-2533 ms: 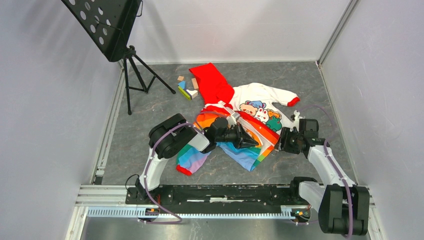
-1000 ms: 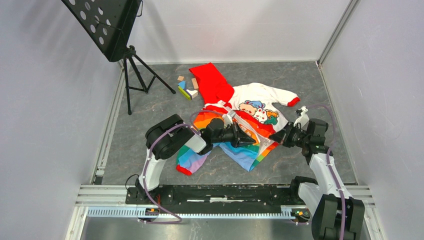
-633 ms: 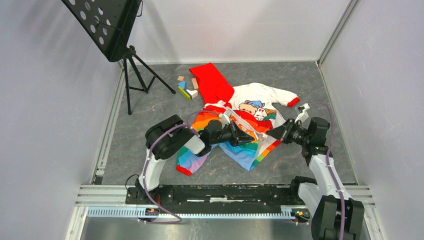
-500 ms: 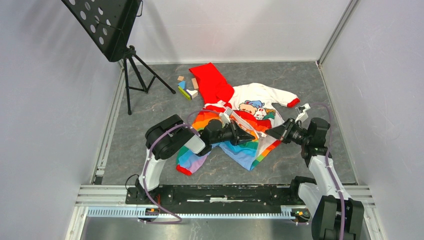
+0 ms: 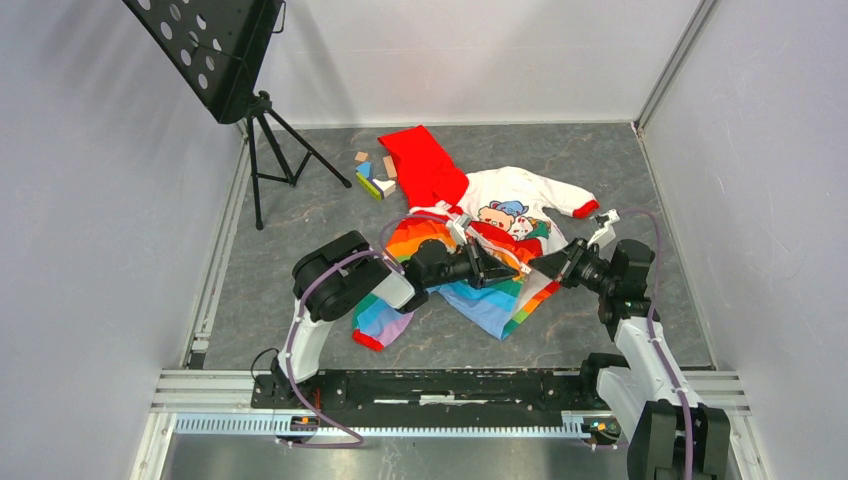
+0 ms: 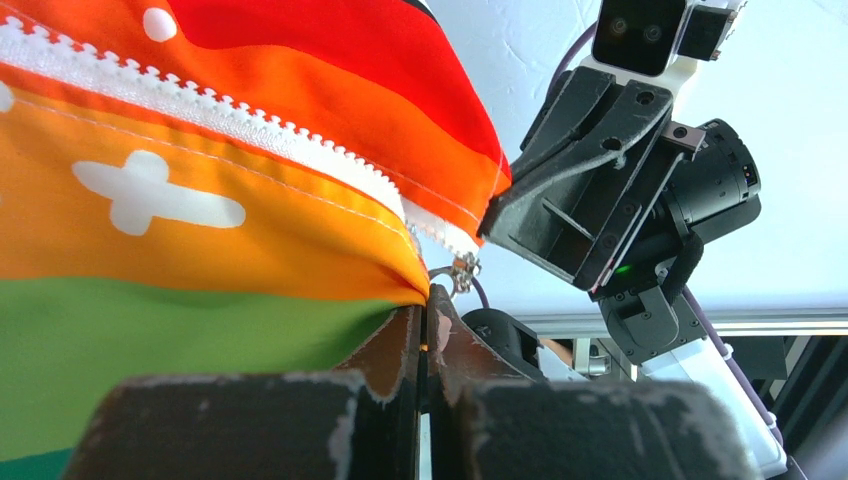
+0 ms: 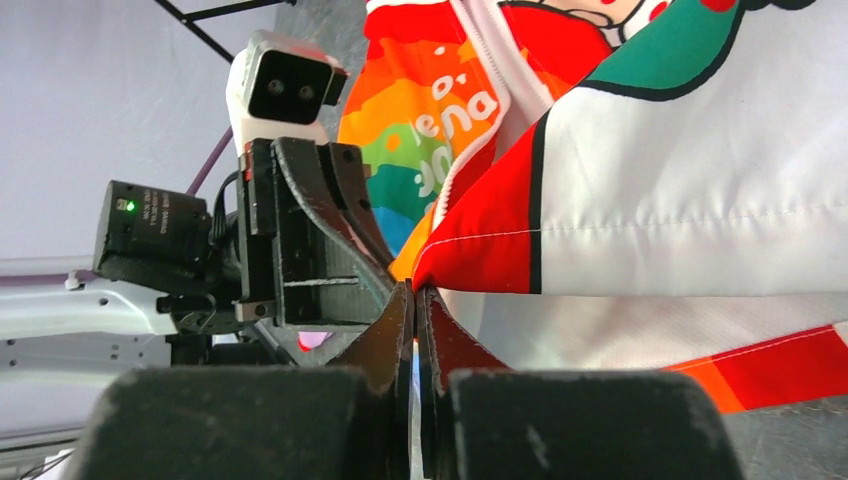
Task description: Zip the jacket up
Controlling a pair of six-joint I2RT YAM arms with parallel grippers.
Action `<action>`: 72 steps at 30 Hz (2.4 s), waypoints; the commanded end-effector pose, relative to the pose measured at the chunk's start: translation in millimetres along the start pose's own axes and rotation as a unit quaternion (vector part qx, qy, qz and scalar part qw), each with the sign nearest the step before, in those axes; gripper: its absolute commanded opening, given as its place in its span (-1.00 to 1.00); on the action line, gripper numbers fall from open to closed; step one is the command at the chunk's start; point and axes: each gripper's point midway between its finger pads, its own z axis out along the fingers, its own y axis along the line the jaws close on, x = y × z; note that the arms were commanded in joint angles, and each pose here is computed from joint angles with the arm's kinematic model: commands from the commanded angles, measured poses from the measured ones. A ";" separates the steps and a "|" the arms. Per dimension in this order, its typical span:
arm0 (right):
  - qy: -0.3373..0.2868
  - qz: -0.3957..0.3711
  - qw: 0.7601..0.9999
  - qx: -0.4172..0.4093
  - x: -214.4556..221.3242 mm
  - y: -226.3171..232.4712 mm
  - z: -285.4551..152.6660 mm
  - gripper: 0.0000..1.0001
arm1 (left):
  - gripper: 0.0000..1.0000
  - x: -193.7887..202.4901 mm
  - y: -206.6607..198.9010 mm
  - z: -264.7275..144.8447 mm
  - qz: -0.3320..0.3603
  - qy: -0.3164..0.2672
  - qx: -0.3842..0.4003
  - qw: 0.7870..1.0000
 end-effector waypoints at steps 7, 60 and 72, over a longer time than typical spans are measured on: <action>-0.024 -0.020 0.999 0.014 -6.0 -6.9 1.4 -1.00 | -0.95 -3.6 -28.3 -7.5 0.019 -0.017 0.051 0.998; -0.085 0.098 0.984 -0.118 -0.8 27.2 -5.6 -0.99 | -0.95 -19.1 -40.7 -34.6 0.007 -0.094 0.090 0.992; -0.082 0.097 0.986 -0.111 3.3 20.1 -3.0 -0.99 | -0.95 -20.5 -52.3 -34.8 0.010 -0.094 0.103 0.990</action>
